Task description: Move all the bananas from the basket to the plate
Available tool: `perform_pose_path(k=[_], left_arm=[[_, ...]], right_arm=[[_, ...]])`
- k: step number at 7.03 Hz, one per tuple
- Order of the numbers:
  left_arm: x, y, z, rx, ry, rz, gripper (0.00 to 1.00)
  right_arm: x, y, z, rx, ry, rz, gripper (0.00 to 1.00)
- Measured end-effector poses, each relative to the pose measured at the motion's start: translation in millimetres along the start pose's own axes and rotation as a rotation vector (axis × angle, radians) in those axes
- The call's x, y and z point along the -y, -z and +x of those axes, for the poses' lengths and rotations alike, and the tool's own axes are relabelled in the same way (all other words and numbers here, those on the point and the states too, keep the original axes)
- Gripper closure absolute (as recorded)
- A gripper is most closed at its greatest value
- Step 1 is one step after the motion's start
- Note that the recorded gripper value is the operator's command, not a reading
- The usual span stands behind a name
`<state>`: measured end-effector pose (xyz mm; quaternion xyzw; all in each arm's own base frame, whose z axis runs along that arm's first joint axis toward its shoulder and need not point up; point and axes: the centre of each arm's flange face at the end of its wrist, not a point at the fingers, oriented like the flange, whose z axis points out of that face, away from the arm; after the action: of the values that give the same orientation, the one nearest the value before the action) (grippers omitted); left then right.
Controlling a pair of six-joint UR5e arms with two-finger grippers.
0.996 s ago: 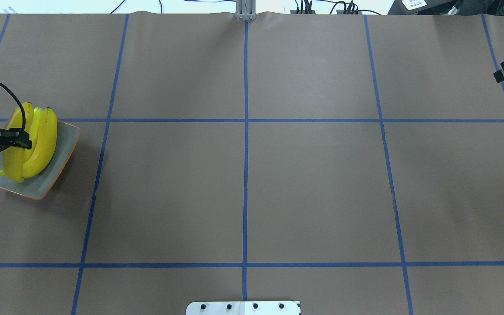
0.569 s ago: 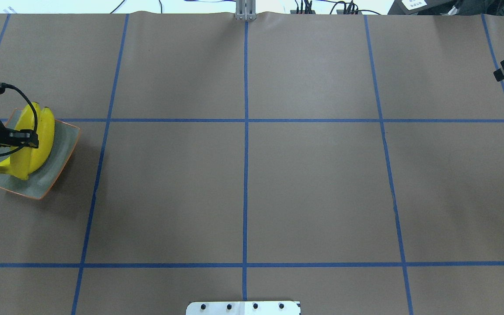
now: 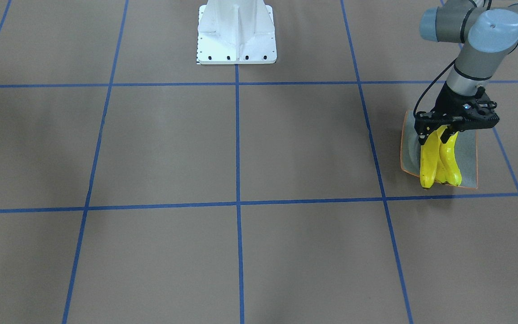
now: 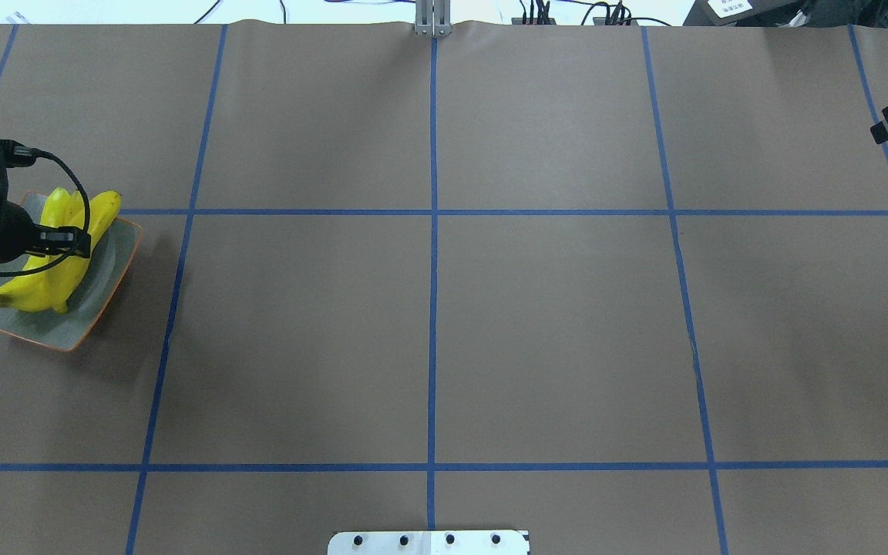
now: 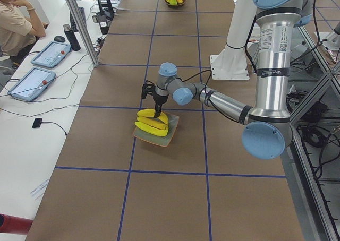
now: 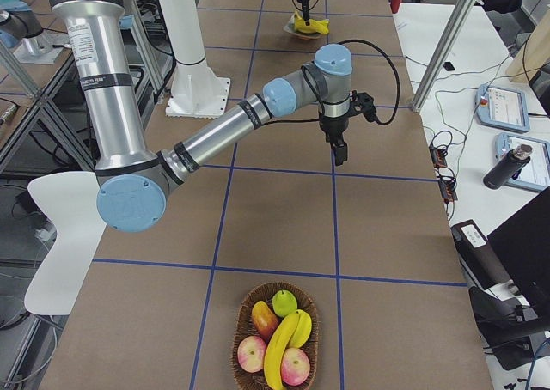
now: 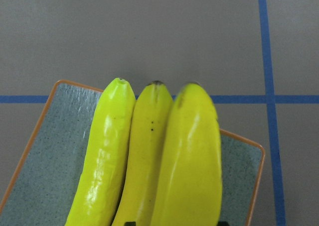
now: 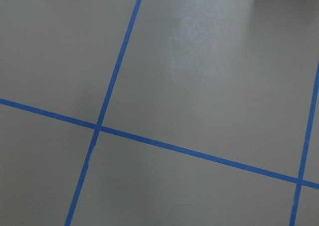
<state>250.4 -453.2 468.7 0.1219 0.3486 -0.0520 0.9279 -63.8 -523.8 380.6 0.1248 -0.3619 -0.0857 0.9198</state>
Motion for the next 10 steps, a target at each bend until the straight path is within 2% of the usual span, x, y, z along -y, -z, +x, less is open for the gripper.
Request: perform_pose_path(k=[3, 4, 6, 8, 10], left_arm=[[3, 4, 2, 0.004, -0.024, 0.029, 0.00], [3, 14, 8, -0.019, -0.050, 0.035, 0.00], [-1, 53, 30, -0.121, -0.086, 0.027, 0.00], [-1, 73, 42, -0.172, -0.101, 0.031, 0.00], [0, 78, 47, -0.186, -0.107, 0.037, 0.00]], right_arm=[[0, 1, 1, 0.002, -0.001, 0.002, 0.00], [0, 1, 2, 0.001, -0.002, 0.003, 0.00], [-7, 4, 21, -0.012, 0.024, 0.003, 0.00], [-33, 9, 83, -0.046, 0.114, -0.012, 0.00], [-71, 0, 162, -0.072, 0.240, -0.065, 0.00]])
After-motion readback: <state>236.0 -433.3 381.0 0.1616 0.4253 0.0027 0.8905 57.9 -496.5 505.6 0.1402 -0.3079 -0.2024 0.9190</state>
